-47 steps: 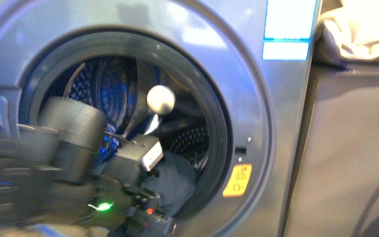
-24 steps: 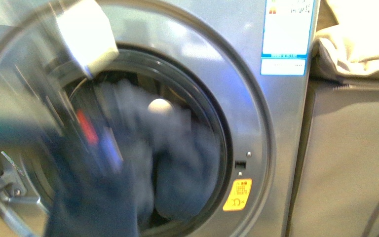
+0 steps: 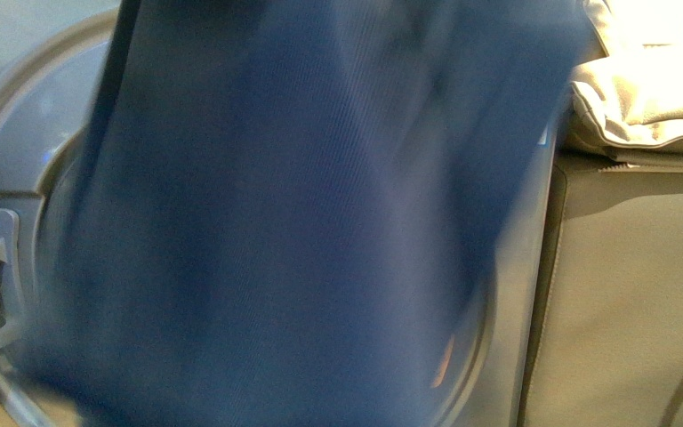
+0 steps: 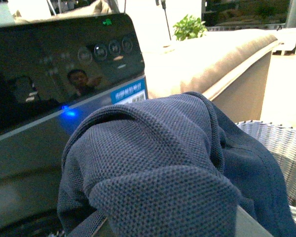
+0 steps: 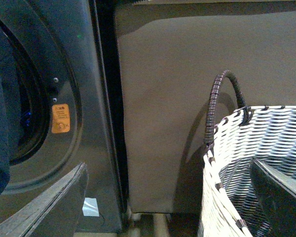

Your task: Collect clothes from washing machine

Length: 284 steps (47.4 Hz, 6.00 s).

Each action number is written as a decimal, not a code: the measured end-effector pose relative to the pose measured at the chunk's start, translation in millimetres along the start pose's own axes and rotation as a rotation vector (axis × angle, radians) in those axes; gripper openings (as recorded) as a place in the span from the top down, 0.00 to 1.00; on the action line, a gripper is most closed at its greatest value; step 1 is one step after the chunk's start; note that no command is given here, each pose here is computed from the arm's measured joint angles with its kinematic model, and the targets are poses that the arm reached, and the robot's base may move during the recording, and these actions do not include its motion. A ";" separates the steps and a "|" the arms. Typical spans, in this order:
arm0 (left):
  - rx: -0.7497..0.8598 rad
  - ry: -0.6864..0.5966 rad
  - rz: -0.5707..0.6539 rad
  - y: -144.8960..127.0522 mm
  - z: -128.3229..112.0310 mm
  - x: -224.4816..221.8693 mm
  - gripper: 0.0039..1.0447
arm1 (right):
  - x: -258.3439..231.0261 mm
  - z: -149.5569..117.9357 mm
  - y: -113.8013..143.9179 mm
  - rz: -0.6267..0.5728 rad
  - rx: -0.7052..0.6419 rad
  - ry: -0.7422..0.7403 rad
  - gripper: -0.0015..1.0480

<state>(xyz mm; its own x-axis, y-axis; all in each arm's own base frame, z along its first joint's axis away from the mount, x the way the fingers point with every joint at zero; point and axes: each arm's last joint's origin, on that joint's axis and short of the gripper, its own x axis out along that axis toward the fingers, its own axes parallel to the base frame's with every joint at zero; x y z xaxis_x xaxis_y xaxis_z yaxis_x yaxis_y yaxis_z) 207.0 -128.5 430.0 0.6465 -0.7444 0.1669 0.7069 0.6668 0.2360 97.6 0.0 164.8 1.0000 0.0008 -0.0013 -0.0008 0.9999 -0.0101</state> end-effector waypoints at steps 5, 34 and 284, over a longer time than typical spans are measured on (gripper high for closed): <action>0.005 -0.036 -0.007 5.3 20.1 21.2 0.85 | 0.0 0.0 0.0 0.000 0.000 0.000 0.07; 0.049 -0.112 -0.049 1.8 87.4 78.6 0.85 | 0.0 0.0 0.0 0.000 0.000 0.000 0.07; 0.058 -0.124 -0.046 2.0 91.8 77.2 0.06 | 33.8 -7.1 -186.1 -0.265 0.529 0.464 0.22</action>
<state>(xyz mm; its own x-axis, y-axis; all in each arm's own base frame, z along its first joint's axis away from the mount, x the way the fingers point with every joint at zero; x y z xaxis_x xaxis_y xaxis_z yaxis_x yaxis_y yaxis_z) 231.9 -187.8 531.3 0.5709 -0.7750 0.2711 0.7145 0.6316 0.3008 131.6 -186.1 159.6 0.8631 -0.1280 -0.4885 0.3578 0.8376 0.4127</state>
